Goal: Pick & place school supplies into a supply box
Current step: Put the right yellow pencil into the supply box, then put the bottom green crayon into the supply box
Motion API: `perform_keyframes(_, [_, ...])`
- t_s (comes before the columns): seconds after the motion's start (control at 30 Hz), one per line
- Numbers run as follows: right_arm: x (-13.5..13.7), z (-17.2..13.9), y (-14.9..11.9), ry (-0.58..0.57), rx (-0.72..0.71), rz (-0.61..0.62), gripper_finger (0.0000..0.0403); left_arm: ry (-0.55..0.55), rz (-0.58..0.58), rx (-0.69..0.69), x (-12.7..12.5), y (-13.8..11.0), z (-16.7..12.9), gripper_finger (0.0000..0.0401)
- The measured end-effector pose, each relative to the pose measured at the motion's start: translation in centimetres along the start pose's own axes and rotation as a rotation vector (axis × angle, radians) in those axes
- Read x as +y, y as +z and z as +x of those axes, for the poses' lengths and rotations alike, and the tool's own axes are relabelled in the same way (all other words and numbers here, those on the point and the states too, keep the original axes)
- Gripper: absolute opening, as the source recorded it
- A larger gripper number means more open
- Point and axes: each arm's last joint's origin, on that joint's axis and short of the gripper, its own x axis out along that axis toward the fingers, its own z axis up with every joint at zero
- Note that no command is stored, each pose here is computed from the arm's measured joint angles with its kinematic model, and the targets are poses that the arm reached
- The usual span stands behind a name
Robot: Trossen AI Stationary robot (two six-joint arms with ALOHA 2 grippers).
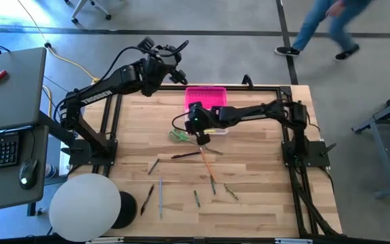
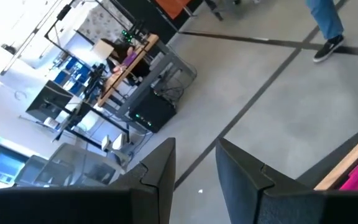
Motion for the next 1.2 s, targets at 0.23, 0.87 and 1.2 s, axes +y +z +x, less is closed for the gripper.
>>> perform_keyframes(0.23, [0.2,1.4,-0.4,-0.01,0.03,-0.05,0.0003,-0.041,0.012,0.036,-0.3,-0.7,0.0,0.0147])
perform_keyframes(0.87, [1.3,-1.3,1.3,-0.153,0.106,-0.106,0.0102,-0.042,-0.014,0.051,-0.4,-0.9,0.0,0.0147])
perform_keyframes(1.2, [7.2,-8.8,2.9,0.143,0.133,0.268,0.0099,-0.061,-0.024,0.054,-0.5,-1.0,0.0,0.0147])
